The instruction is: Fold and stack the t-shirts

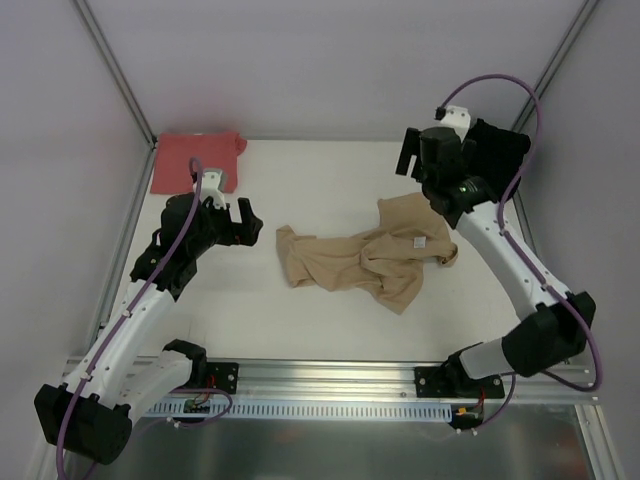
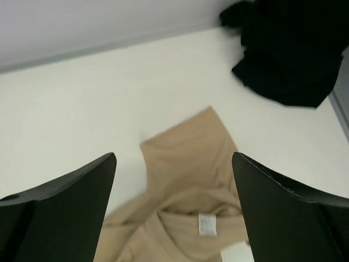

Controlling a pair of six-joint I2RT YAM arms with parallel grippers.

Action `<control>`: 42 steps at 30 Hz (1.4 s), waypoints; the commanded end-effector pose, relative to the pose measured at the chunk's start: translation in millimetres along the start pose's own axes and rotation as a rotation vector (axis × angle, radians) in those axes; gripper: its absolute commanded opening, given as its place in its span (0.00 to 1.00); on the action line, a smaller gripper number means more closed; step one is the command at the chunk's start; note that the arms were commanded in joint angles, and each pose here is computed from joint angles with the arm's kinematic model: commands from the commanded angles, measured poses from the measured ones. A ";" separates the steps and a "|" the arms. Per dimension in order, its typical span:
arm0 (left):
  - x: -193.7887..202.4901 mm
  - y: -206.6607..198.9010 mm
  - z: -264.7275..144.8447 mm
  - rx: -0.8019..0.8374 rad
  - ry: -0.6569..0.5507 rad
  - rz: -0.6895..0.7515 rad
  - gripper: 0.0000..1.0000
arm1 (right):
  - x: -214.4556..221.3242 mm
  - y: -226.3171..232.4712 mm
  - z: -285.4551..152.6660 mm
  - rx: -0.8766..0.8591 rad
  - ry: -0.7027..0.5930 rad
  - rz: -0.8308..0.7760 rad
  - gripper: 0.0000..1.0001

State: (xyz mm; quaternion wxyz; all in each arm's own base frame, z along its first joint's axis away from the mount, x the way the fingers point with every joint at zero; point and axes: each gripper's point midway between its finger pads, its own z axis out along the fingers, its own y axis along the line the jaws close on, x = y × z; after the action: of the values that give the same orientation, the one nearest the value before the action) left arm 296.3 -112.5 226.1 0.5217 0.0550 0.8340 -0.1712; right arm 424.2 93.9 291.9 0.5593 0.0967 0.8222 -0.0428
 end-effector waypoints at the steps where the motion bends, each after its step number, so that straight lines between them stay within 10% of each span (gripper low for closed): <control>1: -16.7 -4.9 -4.1 0.028 -0.061 -0.010 0.99 | 77.3 -25.0 -22.5 0.018 0.246 0.031 0.91; 18: -18.7 -4.6 -6.9 0.025 -0.069 -0.005 0.99 | 228.4 38.9 -80.6 -0.222 0.620 -0.102 0.89; 42: -19.5 -5.7 -6.4 0.031 -0.068 -0.002 0.99 | 220.8 116.6 -86.2 -0.287 0.593 -0.294 0.88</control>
State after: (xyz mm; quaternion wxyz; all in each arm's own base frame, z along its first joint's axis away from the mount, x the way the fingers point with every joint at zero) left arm 294.4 -113.7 229.9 0.5256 0.0570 0.8303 -0.1764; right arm 280.3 245.2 97.6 0.2638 -0.0875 0.9602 0.0292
